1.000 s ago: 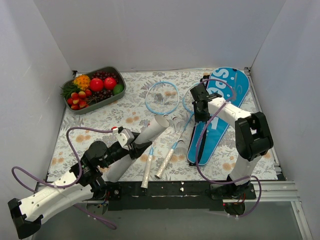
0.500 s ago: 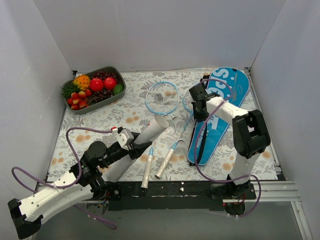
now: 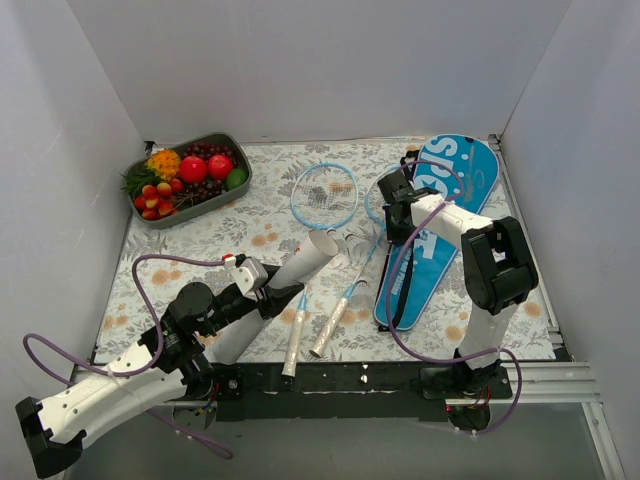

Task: Pack up the badminton gear

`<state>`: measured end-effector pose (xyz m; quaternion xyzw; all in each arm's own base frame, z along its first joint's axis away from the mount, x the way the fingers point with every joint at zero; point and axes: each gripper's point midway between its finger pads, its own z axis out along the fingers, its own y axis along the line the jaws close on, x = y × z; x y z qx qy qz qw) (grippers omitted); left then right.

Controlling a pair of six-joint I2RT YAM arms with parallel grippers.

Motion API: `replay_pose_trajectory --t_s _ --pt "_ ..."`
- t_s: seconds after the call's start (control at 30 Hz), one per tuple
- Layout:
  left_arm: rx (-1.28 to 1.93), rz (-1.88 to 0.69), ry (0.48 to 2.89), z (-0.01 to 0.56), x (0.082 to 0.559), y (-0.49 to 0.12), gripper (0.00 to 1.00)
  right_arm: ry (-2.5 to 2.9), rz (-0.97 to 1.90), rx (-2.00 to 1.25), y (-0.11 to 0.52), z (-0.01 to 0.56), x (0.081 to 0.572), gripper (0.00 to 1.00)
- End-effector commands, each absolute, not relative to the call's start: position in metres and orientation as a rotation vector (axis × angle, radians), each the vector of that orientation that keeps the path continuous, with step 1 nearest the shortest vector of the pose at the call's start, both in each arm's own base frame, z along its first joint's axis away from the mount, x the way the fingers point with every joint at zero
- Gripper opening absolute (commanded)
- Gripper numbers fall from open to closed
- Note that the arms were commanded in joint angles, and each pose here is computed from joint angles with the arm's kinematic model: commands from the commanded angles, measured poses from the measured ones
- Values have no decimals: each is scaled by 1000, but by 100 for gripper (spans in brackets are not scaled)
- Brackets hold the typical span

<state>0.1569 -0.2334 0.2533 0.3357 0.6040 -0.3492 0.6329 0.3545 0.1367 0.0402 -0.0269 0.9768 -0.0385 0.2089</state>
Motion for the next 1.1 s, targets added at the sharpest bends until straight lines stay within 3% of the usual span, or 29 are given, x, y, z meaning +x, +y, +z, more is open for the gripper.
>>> replay_pose_trajectory --t_s 0.0,0.47,0.77,1.07 --pt "760 -801 1352 260 157 -233 0 2698 -79 -50 139 40 357 1" --pt "759 -783 1375 253 162 -235 0 2590 61 -97 140 104 335 1" --pt "755 -774 1392 251 165 -236 0 2598 170 -274 142 122 259 1" --pt "739 -785 1402 251 165 -236 0 2649 318 -484 184 108 175 1"
